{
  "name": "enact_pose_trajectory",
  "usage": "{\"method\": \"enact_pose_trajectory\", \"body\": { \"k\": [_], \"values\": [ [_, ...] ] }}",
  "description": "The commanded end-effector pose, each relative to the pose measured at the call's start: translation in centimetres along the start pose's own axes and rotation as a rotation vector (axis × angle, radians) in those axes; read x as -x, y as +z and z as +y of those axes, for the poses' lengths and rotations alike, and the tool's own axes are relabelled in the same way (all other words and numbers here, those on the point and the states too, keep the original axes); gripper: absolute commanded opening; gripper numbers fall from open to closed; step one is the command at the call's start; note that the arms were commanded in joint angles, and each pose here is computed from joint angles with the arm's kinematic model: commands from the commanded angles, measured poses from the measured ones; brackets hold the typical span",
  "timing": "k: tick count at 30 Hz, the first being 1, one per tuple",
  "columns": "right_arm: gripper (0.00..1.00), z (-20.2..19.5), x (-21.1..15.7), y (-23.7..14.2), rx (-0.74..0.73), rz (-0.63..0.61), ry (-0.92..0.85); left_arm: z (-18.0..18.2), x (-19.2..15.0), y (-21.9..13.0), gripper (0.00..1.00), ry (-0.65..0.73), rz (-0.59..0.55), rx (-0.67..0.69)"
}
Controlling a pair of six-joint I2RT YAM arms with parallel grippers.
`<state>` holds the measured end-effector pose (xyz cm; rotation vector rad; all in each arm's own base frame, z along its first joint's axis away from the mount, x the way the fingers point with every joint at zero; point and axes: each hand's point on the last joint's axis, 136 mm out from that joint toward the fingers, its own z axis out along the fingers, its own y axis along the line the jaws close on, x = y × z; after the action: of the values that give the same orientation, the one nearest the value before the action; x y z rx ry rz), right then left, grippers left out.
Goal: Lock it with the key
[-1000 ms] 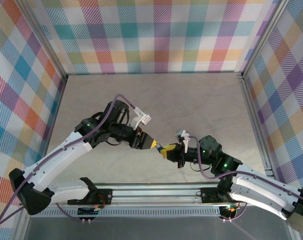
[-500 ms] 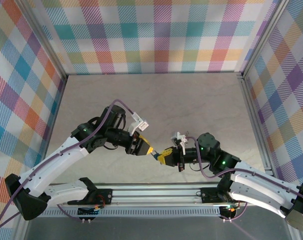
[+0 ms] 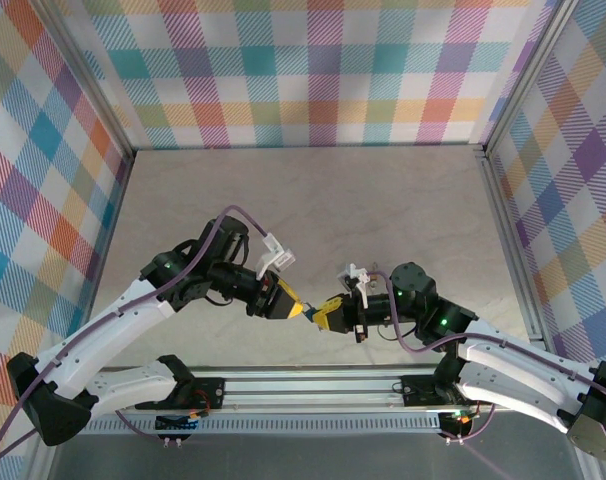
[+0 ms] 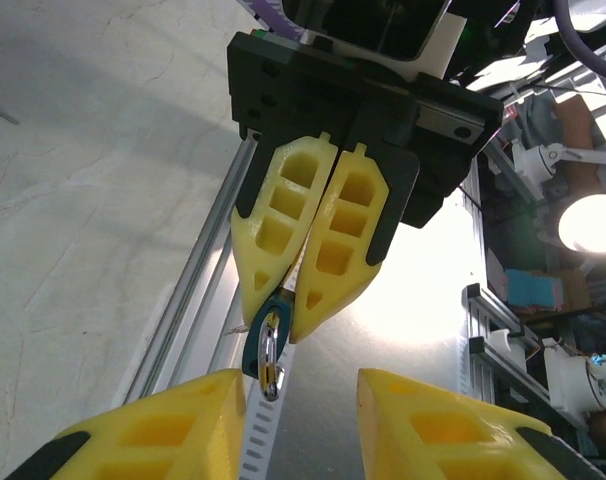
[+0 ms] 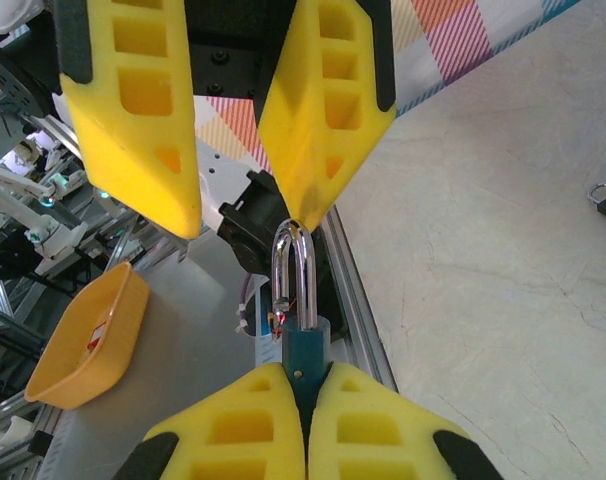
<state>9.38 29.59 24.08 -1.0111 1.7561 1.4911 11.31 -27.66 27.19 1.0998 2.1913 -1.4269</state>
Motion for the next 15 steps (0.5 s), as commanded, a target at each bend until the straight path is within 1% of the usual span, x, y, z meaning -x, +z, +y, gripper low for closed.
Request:
{"method": "enact_pose_trajectory", "body": {
  "k": [1, 8, 15],
  "values": [
    [0.0, 1.73, 2.19, -0.36, 0.059, -0.045, -0.057, -0.62, -0.4, -0.02, 0.34, 0.037, 0.004, -0.027],
    [0.0, 2.19, 2.12, -0.35, 0.088, -0.035, -0.053, -0.57, -0.73, 0.27, 0.34, 0.048, 0.025, -0.017],
    [0.0, 2.31, 2.22, -0.2, 0.099, -0.03, -0.047, -0.81, -0.93, 0.54, 0.32, 0.046, 0.04, -0.036]
  ]
}}
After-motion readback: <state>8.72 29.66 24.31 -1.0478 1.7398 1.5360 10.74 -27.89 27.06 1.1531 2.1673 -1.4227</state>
